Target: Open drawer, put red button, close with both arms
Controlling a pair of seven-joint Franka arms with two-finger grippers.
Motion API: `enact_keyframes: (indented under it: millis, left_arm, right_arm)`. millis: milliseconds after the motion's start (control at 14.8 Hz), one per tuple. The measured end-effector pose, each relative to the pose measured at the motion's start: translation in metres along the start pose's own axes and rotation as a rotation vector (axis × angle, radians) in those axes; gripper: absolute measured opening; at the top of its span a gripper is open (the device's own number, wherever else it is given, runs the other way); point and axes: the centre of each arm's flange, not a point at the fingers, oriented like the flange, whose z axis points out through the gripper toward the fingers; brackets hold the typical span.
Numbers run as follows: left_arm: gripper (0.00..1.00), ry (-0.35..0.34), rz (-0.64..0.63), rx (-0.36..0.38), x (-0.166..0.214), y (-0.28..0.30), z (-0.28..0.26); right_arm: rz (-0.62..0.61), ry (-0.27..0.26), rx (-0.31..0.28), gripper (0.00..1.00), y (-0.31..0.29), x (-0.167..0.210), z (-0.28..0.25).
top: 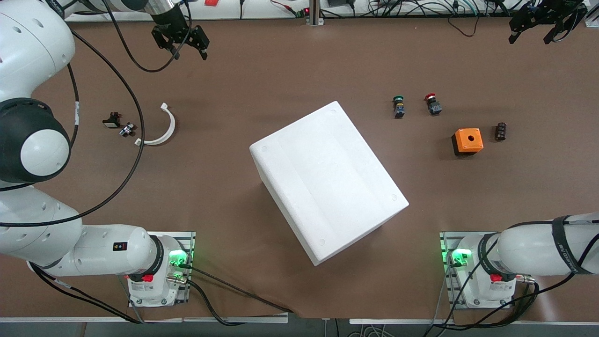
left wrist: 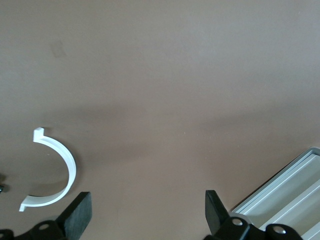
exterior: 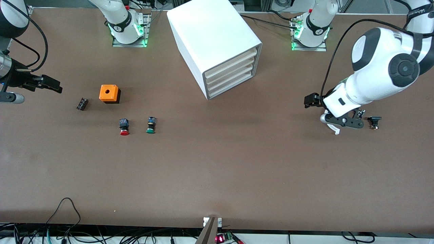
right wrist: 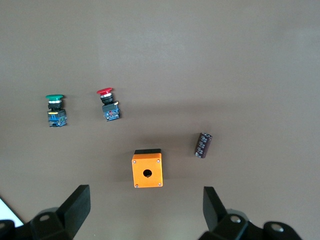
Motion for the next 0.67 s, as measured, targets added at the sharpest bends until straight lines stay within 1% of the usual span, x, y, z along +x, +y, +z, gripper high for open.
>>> enact_keyframes:
  millis: [404,674]
  left_arm:
    - [1.0,0.006,0.003,0.002,-0.003,0.002,-0.006]
    - [1.0,-0.018,0.006,-0.012,0.002,0.006,0.01]
  right_arm:
    - [-0.007,0.003,-0.001,1.0,-0.003,0.0,-0.003]
    - [-0.008,0.003,-0.001,1.0,-0.003,0.0,-0.003]
